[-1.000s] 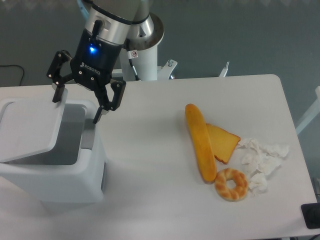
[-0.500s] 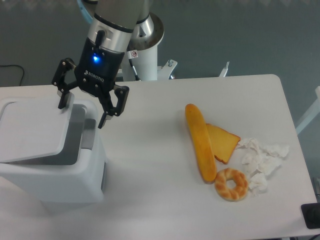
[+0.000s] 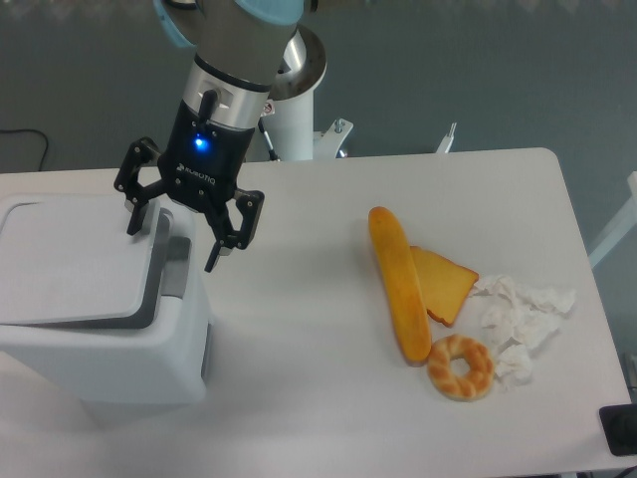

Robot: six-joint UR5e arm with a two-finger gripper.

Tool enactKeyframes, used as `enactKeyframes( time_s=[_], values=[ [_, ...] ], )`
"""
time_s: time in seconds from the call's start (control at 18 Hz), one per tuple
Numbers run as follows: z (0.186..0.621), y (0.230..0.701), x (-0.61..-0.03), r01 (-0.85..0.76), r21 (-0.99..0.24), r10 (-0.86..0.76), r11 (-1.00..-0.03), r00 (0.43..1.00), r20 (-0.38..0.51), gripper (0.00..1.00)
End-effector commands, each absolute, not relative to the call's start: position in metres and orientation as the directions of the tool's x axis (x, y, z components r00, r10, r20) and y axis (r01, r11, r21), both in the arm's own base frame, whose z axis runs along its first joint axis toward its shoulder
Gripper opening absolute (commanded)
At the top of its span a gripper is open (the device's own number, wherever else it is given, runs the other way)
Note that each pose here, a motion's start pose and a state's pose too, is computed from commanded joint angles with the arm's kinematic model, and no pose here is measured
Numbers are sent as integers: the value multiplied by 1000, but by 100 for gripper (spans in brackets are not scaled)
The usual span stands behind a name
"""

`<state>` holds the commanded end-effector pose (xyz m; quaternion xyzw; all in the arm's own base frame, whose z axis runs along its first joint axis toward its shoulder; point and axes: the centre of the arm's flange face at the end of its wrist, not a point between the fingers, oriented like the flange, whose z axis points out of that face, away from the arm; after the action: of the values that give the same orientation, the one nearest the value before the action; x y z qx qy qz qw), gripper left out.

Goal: Close the trash can

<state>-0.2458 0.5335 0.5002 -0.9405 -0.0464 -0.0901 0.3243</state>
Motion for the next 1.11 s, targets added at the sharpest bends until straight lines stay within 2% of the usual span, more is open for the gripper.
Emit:
enactKeyframes(
  time_s=[0.33, 1.11],
  values=[
    [489, 540, -252, 188, -581, 59, -792, 970, 234, 100],
    [473, 548, -260, 193, -569, 61, -800, 968, 243, 100]
  ],
)
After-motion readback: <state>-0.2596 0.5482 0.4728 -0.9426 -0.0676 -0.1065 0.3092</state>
